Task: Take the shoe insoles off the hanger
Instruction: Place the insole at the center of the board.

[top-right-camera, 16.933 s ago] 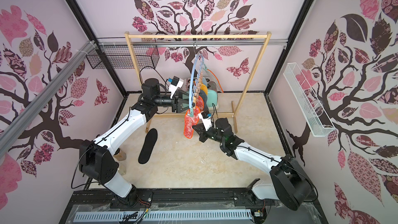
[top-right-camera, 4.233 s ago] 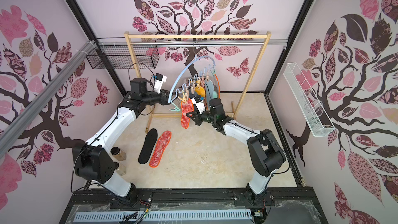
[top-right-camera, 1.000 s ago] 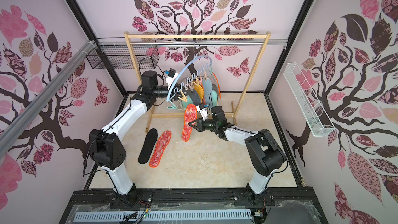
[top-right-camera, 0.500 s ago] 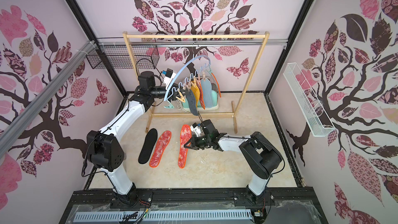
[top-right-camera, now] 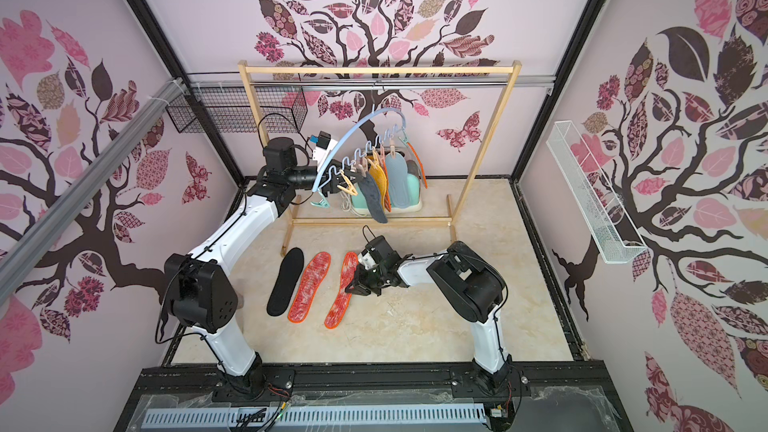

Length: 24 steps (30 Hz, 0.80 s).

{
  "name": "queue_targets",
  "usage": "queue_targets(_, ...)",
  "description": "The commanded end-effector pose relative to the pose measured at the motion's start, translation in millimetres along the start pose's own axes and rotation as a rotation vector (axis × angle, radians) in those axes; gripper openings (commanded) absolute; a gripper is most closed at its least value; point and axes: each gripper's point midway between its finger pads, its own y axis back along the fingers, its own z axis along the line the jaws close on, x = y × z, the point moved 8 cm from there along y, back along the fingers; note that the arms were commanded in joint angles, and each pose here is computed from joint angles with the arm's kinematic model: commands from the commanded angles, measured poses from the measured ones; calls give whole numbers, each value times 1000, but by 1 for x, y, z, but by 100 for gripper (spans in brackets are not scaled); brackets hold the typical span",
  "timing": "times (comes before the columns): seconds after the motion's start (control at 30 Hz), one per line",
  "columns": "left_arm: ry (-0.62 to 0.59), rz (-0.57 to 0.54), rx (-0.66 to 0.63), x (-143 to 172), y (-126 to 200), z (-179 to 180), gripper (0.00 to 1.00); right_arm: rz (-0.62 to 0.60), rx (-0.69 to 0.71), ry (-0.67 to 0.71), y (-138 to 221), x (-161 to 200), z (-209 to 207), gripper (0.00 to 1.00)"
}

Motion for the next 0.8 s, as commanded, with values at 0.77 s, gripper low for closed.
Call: queue_targets(0.77,-21,-14,-9,-4,5,-5,4,80,83,27,-27,-15,7,33)
